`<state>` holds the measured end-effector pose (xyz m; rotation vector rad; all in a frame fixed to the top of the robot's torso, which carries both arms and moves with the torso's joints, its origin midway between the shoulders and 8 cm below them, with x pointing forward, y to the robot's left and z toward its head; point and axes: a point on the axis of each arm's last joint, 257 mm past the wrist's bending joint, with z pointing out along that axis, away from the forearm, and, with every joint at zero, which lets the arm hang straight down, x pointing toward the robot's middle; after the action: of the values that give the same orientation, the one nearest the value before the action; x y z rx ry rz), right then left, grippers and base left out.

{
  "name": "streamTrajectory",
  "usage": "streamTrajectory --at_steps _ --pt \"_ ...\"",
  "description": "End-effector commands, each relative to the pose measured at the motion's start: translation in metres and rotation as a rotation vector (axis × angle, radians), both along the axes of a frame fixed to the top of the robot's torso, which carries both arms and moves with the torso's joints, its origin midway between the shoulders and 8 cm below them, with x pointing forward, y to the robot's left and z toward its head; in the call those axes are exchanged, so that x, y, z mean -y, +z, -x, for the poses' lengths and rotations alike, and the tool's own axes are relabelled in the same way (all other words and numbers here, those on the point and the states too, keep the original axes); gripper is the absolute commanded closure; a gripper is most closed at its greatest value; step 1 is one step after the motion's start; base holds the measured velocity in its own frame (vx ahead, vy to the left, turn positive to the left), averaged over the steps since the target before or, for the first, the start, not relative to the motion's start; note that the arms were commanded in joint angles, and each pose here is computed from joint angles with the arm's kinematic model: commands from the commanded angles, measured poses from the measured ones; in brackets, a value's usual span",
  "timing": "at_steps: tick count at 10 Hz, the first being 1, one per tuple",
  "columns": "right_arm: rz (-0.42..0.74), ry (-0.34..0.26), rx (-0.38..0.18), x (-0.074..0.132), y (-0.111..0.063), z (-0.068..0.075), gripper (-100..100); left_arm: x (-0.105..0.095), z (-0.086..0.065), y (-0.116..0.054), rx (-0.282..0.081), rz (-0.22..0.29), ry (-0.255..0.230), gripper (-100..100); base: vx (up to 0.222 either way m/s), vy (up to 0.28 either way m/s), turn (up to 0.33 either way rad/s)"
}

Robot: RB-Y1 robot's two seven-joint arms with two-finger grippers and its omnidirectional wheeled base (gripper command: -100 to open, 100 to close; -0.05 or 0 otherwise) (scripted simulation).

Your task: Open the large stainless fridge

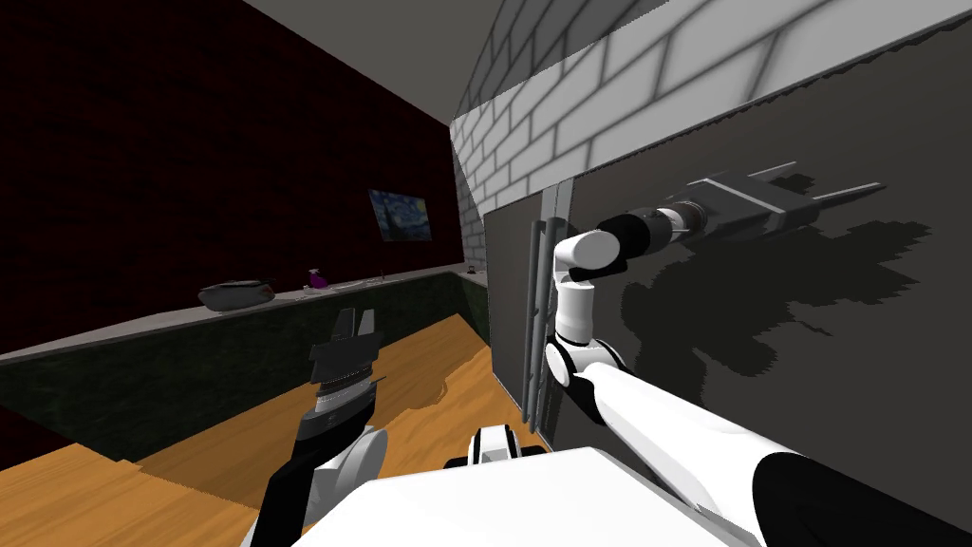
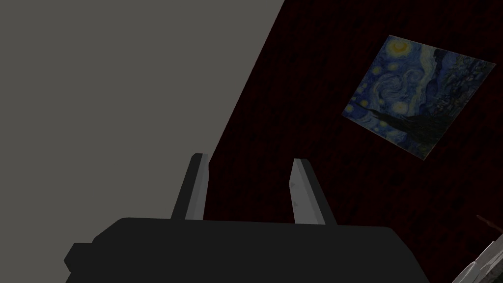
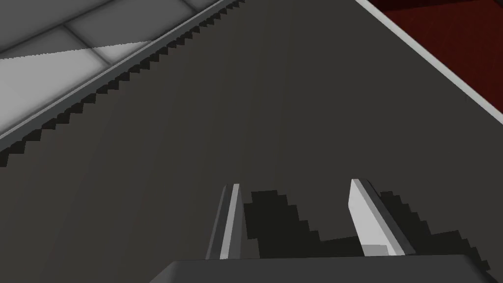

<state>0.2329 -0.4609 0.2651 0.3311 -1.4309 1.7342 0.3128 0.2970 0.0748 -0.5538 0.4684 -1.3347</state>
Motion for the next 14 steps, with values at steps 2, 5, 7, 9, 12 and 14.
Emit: streamTrajectory --at_steps 2,5,7,9,12,14 --pt "-0.049 0.078 -0.002 0.007 0.001 -0.019 -100 0.0 0.0 0.0 0.0 0.0 0.0 0 -0.027 0.001 0.047" --pt "-0.093 0.141 0.007 0.011 0.002 -0.031 -100 0.0 0.0 0.0 0.0 0.0 0.0 0 -0.029 -0.001 0.087" --pt "-0.131 0.197 0.011 0.013 0.004 -0.041 -100 0.0 0.0 0.0 0.0 0.0 0.0 0 -0.036 0.0 0.126" --pt "-0.165 0.242 0.012 0.015 0.007 -0.049 -100 0.0 0.0 0.0 0.0 0.0 0.0 0 -0.03 0.002 0.095" --pt "-0.197 0.305 0.009 0.015 0.009 -0.063 -100 0.0 0.0 0.0 0.0 0.0 0.0 0 -0.026 0.001 0.059" --pt "-0.197 0.338 0.008 0.015 0.009 -0.071 -100 0.0 0.0 0.0 0.0 0.0 0.0 0 -0.033 0.004 0.066"
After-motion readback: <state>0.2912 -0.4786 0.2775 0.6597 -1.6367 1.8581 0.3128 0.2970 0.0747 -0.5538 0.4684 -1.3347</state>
